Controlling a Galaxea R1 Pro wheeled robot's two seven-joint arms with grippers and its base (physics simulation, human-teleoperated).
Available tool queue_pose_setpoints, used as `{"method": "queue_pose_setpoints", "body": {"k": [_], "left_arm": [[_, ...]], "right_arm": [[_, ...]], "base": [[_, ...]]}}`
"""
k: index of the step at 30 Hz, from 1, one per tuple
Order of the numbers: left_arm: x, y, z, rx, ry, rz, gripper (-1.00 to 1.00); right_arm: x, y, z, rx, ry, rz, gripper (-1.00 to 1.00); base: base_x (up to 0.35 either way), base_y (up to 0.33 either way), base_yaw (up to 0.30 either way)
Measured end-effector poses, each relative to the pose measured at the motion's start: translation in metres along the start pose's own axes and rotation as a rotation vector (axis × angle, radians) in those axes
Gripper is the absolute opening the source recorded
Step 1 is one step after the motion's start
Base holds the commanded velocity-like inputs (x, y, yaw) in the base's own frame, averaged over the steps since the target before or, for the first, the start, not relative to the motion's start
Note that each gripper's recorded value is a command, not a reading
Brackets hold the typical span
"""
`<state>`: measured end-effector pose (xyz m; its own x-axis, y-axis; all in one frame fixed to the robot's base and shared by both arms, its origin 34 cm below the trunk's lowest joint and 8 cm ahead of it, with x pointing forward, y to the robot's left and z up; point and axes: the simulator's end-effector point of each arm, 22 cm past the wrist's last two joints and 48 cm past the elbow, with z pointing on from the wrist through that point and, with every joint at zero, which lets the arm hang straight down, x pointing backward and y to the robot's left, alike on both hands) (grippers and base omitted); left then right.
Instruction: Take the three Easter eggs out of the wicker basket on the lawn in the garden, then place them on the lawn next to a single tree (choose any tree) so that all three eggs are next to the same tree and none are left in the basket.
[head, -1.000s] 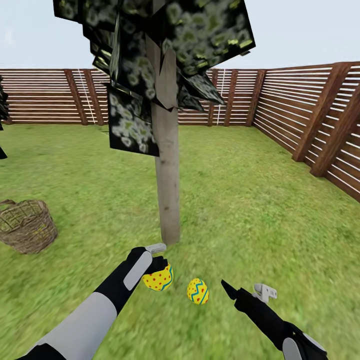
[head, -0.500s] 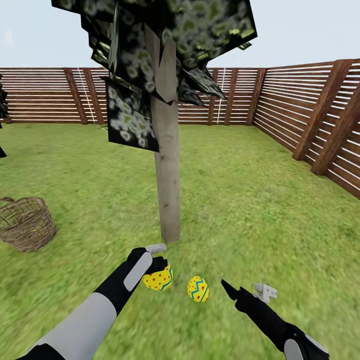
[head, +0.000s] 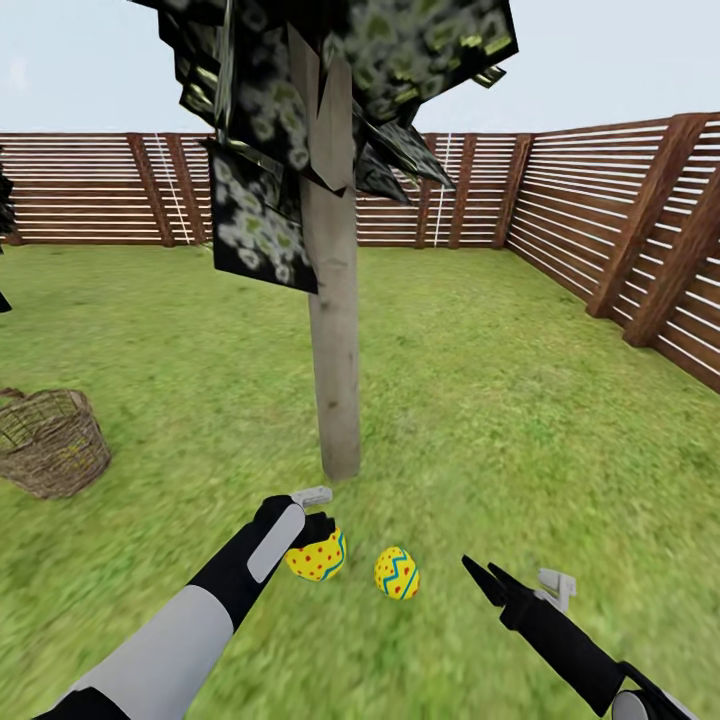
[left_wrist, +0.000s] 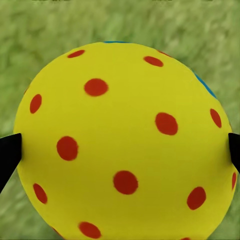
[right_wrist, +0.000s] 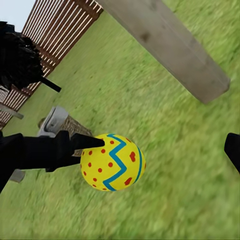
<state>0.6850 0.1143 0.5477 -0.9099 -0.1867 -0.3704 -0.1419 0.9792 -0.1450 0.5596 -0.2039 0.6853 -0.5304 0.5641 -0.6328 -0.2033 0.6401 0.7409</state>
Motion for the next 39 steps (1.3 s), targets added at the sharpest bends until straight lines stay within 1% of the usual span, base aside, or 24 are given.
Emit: {"method": "queue_pose_setpoints", "body": {"k": [5,10,25,39], "left_arm": [[0.003,0.001,0.009,-0.001,-0.015,-0.006,-1.0],[0.009,-0.001,0.017,-0.001,-0.021,0.016,-1.0],[0.026,0.004,0.044,-0.002,-0.023,0.022,-1.0],[0.042,0.008,0.068,-0.001,-0.024,0.027,-1.0]], "right_arm": [[0.009,-0.006,0.002,-0.003,0.004,0.003,1.0],[0.016,-0.014,0.002,-0.001,0.005,0.003,1.0],[0.043,-0.036,0.007,0.008,0.021,-0.005,1.0],[0.064,-0.058,0.01,0.011,0.02,-0.01,1.0]], "base": [[0.0,0.0,0.0],[0.0,0.0,0.0],[0.0,0.0,0.0],[0.0,0.0,0.0]]}}
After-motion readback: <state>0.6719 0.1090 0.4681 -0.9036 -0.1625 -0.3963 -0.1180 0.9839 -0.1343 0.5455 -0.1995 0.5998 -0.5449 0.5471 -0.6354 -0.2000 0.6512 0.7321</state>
